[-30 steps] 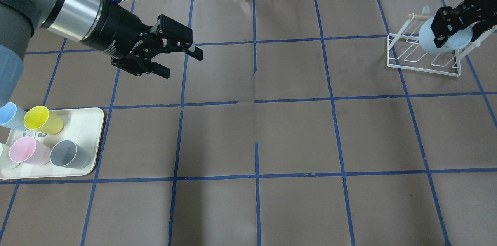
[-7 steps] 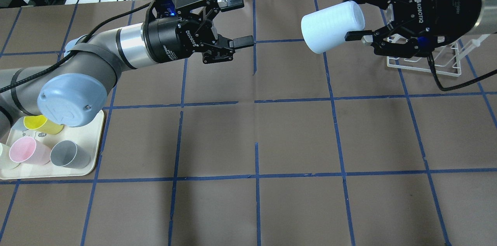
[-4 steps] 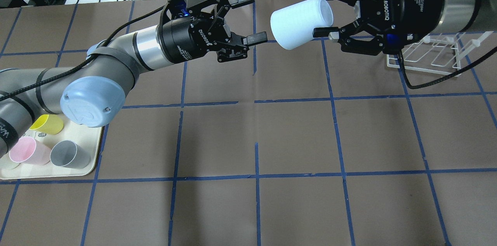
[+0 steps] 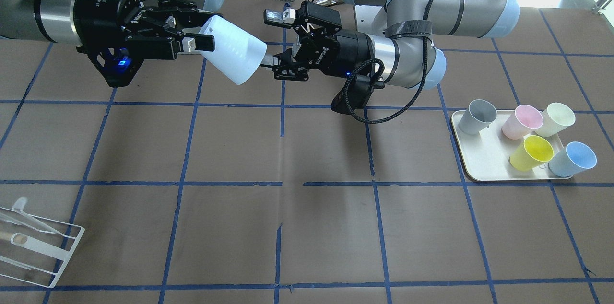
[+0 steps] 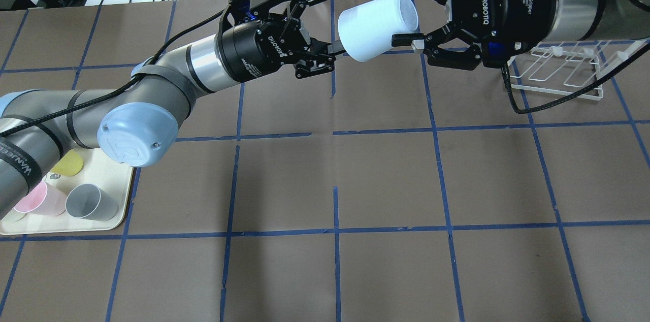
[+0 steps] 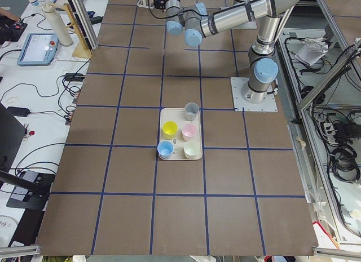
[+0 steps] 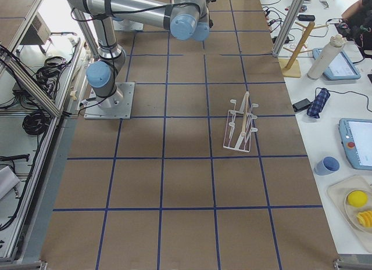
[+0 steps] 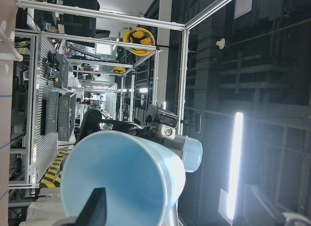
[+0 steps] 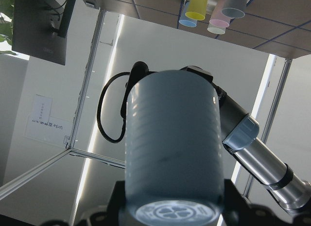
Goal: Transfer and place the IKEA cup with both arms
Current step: 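Close the left gripper on the cup and open the right gripper, then carry the cup with the left gripper toward the white tray while the right gripper withdraws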
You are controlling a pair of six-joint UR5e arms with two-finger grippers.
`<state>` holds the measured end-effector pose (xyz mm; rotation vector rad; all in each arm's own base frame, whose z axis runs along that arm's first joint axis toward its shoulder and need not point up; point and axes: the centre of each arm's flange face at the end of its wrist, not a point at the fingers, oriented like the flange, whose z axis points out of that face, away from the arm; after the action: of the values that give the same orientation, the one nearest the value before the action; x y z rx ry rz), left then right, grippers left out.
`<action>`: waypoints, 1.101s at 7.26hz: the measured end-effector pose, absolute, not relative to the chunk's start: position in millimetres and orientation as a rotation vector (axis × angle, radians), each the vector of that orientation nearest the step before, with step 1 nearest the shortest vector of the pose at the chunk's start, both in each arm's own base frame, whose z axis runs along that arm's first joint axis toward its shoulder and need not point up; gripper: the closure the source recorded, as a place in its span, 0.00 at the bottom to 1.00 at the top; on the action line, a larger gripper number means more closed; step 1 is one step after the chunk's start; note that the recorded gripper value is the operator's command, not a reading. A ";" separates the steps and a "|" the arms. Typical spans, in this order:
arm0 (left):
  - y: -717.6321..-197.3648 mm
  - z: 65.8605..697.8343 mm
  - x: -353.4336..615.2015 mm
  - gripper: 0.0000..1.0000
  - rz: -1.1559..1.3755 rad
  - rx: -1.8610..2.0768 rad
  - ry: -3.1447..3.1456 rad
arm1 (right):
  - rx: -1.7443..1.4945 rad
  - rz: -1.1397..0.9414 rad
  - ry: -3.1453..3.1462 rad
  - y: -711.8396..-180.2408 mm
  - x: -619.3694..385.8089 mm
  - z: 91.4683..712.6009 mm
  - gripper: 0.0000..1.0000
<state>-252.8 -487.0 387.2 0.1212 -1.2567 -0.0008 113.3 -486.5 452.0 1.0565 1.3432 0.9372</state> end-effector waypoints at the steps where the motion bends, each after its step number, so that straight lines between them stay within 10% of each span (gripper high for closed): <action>1: -485.3 388.6 -257.3 1.00 0.004 0.102 -1.251 | 1.050 0.938 1.349 -486.7 117.2 451.2 0.12; 8: -488.0 395.8 -236.7 1.00 -0.092 0.194 -1.285 | 0.897 0.737 1.486 -510.7 109.3 477.3 0.00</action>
<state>-236.7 -488.0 395.8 0.1941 -1.2849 -0.0918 109.3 -510.7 477.3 0.8970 1.4861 0.7367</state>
